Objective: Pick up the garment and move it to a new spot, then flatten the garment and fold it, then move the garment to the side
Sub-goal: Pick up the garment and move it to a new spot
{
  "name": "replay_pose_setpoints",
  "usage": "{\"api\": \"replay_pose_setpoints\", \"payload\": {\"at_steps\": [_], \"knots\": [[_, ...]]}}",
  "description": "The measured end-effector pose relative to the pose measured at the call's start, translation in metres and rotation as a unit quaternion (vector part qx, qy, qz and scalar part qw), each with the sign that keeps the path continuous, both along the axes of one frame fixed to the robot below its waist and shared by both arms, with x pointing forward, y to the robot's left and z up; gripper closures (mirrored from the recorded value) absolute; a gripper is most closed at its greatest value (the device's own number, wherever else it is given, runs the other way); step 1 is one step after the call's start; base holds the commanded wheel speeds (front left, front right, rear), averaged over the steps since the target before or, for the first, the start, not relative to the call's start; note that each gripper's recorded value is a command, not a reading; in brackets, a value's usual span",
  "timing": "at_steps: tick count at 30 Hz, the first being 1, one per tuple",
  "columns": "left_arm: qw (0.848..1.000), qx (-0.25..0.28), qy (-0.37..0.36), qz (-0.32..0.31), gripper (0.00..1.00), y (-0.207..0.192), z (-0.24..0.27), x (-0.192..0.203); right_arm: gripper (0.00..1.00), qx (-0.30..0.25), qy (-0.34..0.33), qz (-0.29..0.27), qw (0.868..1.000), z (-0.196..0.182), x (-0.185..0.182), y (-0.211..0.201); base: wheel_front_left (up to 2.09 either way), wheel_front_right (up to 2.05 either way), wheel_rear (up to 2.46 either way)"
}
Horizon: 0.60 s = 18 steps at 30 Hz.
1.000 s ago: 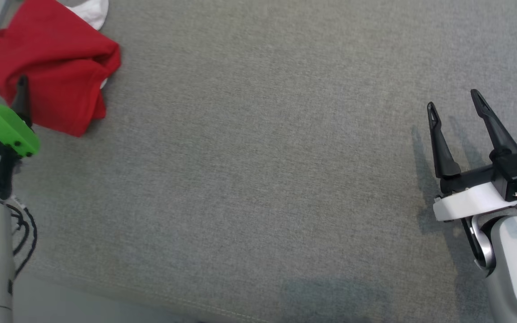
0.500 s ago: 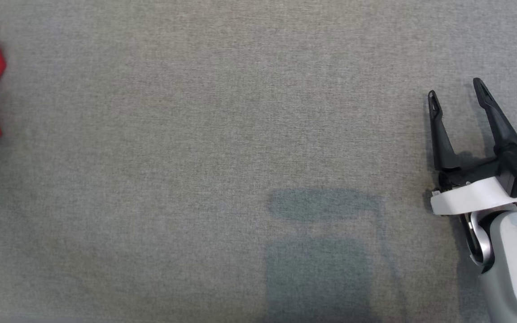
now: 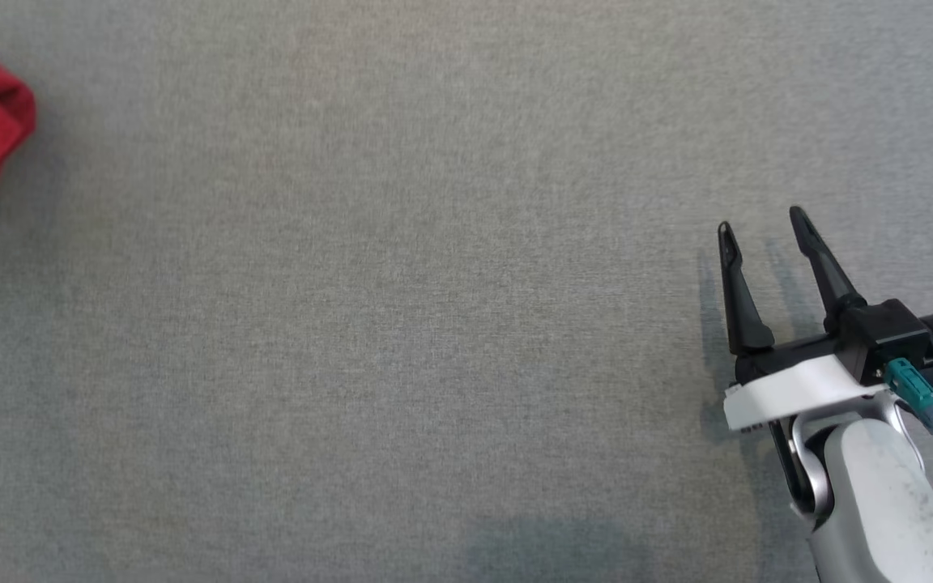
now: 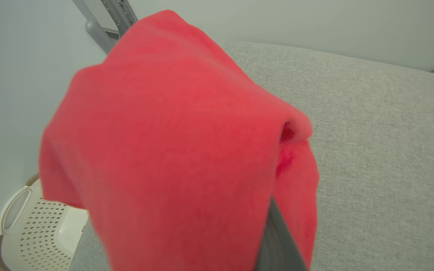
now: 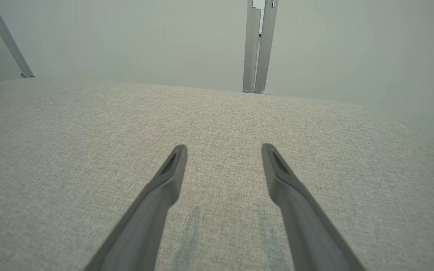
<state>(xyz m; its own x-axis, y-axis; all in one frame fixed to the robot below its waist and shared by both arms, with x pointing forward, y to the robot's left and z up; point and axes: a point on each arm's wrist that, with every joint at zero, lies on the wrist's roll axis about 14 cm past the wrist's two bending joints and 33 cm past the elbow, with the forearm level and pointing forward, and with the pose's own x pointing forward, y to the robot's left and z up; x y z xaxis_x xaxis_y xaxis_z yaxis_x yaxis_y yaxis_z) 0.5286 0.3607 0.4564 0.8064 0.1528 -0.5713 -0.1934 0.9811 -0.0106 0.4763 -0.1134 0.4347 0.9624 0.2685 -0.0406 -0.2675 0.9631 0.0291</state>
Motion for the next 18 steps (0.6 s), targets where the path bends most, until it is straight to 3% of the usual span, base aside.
{"api": "replay_pose_setpoints", "payload": {"at_steps": [4, 9, 14, 18], "knots": [[0.992, -0.020, -0.091, -0.080, 1.00, -0.053, 0.060, 0.016, 0.00, 0.007, -0.013, -0.021, 1.000, 0.019, -0.017, -0.012, 0.00, 0.00, 0.00], [0.968, -0.074, -0.155, -0.185, 1.00, -0.134, 0.107, 0.005, 0.00, 0.007, -0.031, -0.056, 0.998, 0.041, -0.039, -0.035, 0.00, 0.00, 0.00], [0.924, -0.128, -0.195, -0.303, 1.00, -0.237, 0.141, -0.026, 0.00, 0.002, -0.046, -0.100, 0.994, 0.057, -0.062, -0.067, 0.00, 0.00, 0.00], [0.881, -0.190, -0.216, -0.377, 1.00, -0.312, 0.160, -0.059, 0.00, 0.007, -0.053, -0.137, 0.989, 0.065, -0.080, -0.091, 0.00, 0.00, 0.00]]}}
